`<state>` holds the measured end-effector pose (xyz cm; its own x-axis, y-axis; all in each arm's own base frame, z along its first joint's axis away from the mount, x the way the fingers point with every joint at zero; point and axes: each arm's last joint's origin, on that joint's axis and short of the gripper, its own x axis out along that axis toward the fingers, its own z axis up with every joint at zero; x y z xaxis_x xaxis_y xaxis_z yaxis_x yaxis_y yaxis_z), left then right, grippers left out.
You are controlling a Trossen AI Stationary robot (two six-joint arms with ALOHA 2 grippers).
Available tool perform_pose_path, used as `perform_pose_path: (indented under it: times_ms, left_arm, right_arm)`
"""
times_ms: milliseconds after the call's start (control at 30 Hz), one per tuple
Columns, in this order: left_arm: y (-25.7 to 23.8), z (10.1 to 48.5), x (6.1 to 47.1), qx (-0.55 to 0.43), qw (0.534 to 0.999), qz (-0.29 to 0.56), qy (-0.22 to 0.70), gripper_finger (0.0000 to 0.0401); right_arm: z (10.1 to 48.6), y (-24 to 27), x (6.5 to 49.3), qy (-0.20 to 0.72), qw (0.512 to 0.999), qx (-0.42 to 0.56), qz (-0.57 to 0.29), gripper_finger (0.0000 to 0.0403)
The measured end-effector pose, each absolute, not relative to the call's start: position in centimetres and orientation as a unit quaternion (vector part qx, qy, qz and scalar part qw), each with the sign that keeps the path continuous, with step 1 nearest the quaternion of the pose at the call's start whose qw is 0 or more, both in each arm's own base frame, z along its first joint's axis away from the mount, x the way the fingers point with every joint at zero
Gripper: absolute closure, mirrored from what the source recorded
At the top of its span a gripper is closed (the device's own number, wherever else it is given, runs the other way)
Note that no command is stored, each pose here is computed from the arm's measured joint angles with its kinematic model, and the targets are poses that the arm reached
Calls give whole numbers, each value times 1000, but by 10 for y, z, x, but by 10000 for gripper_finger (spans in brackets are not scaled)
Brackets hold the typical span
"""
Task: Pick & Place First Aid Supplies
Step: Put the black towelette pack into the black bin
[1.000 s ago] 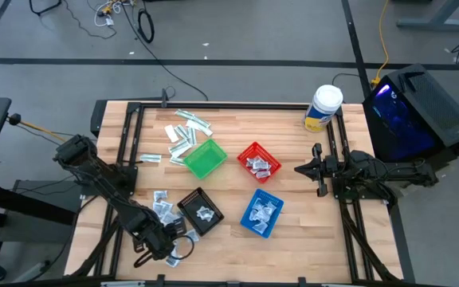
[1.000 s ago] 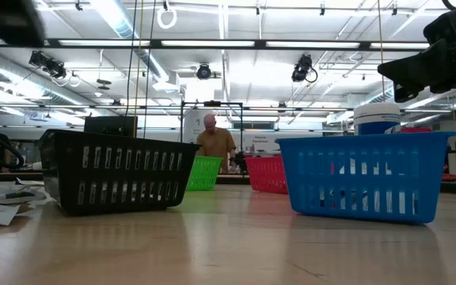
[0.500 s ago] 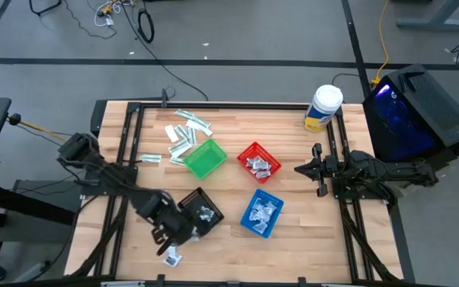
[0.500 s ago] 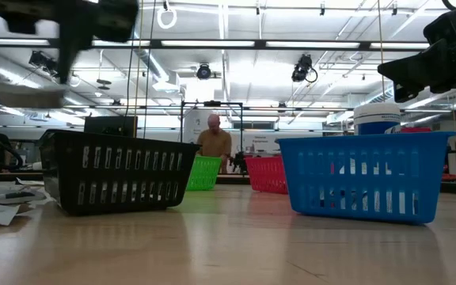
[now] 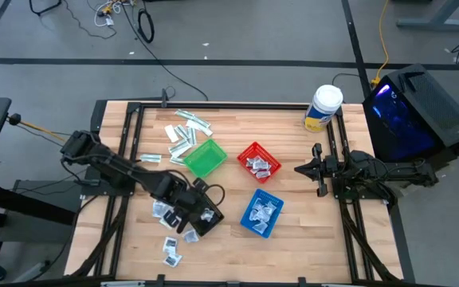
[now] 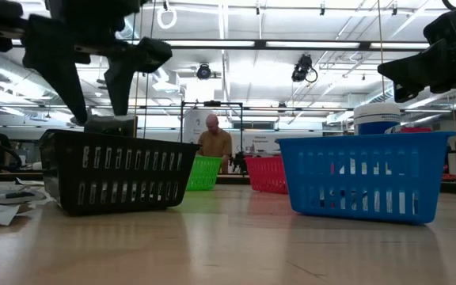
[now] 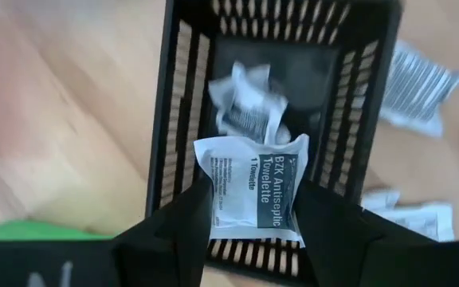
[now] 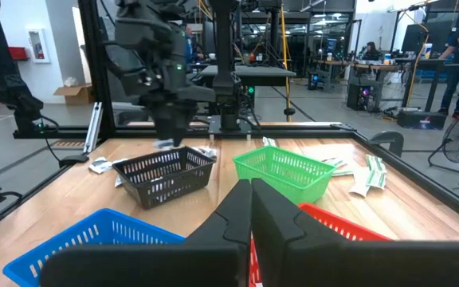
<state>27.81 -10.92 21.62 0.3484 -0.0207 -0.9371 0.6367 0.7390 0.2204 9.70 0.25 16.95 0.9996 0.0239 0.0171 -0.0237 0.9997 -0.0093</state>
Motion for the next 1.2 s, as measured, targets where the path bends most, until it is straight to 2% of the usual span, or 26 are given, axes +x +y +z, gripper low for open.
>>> perform_pose_path:
  times_ms: [467, 833, 1200]
  left_arm:
    - [-100, 215, 278, 289, 760, -207, 544, 216]
    - [-101, 215, 279, 281, 764, -204, 544, 136]
    - [-121, 226, 276, 254, 780, -199, 536, 129]
  right_arm:
    - [170, 3, 97, -9, 1000, -4, 12, 390]
    - [170, 3, 97, -9, 1000, -4, 12, 390]
    - [170, 3, 97, -9, 1000, -4, 12, 390]
